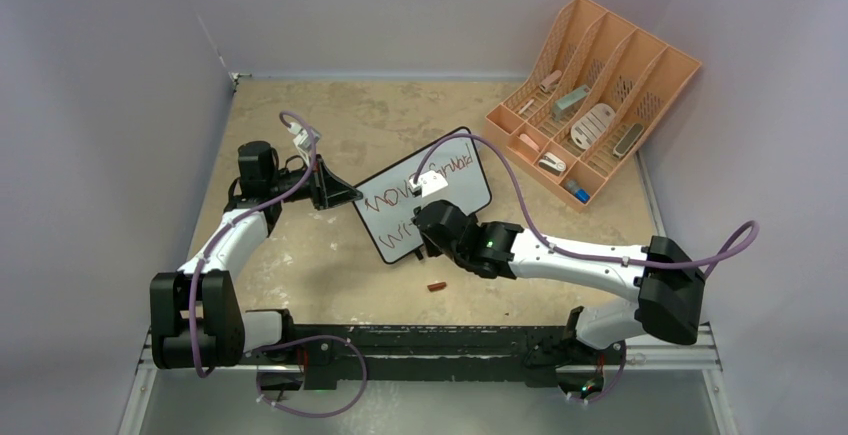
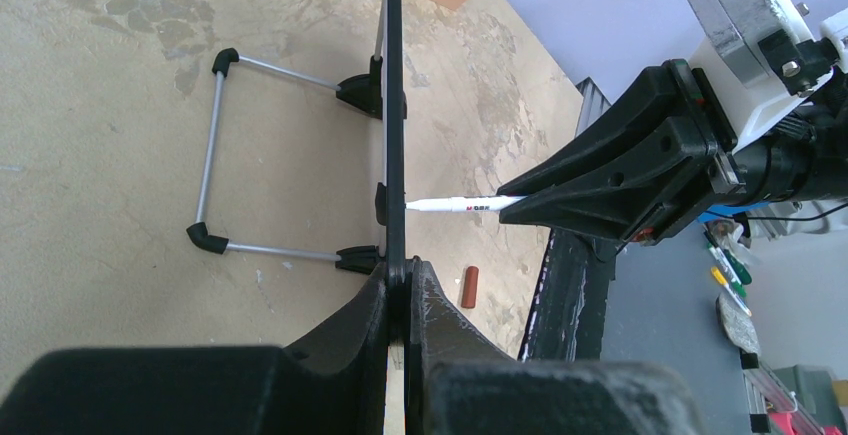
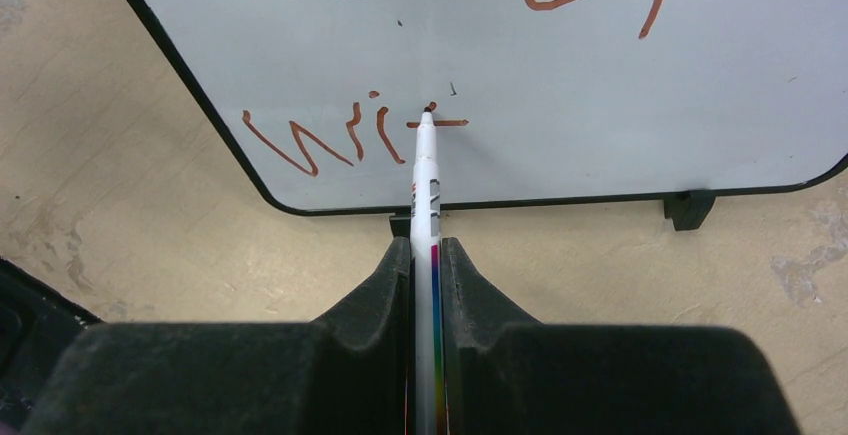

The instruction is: Write a sentence on the whiteboard

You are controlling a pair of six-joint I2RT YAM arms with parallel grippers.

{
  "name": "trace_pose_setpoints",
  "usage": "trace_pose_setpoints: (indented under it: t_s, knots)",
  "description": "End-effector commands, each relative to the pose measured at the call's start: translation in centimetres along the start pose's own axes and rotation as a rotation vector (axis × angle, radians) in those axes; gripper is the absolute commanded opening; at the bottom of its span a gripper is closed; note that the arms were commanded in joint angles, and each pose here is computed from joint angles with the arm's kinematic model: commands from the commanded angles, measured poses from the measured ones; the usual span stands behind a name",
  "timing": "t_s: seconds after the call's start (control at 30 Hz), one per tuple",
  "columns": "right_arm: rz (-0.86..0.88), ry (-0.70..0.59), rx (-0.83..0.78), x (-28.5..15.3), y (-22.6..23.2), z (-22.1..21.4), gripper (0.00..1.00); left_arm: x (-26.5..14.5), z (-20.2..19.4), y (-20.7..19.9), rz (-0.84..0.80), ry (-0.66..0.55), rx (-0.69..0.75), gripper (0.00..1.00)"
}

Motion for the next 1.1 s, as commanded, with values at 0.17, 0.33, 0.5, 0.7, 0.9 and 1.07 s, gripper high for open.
trace_pose_setpoints:
  t_s: [0.17, 0.33, 0.5, 0.7, 0.9, 1.07]
  knots:
    - [0.004, -0.010, 0.017, -0.1, -0.1, 0.2, 0.00, 0.1, 0.6, 0.0, -0.002, -0.002, 0.037, 0.00]
    - [-0.004, 0.009, 0.021, -0.2, -0.4, -0.6, 0.00, 0.1, 0.6, 0.0, -0.002, -0.002, 0.037, 0.00]
    - [-0.008, 0.021, 0.023, -0.3, -0.7, -1.2, 0.00, 0.1, 0.6, 0.0, 0.000, -0.002, 0.035, 0.00]
    - [-0.009, 0.029, 0.024, -0.5, -0.8, -1.4, 0.00, 0.1, 0.6, 0.0, 0.000, -0.002, 0.036, 0.00]
    - [-0.031, 0.016, 0.023, -0.7, -1.2, -1.1, 0.00, 0.1, 0.6, 0.0, 0.001, -0.003, 0.038, 0.00]
    - [-0.028, 0.003, 0.033, -1.0, -1.1, -0.6, 0.00, 0.1, 0.6, 0.0, 0.000, -0.002, 0.038, 0.00]
Point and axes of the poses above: each gripper's point midway between its finger pads, its own x axis out along the fingers, its own y axis along the line the jaws close on, z = x × y, the point moved 3 cm from there along -x, back along the fingers, and after that the axes turned 1 degree about -x, right-handed, at the moved point
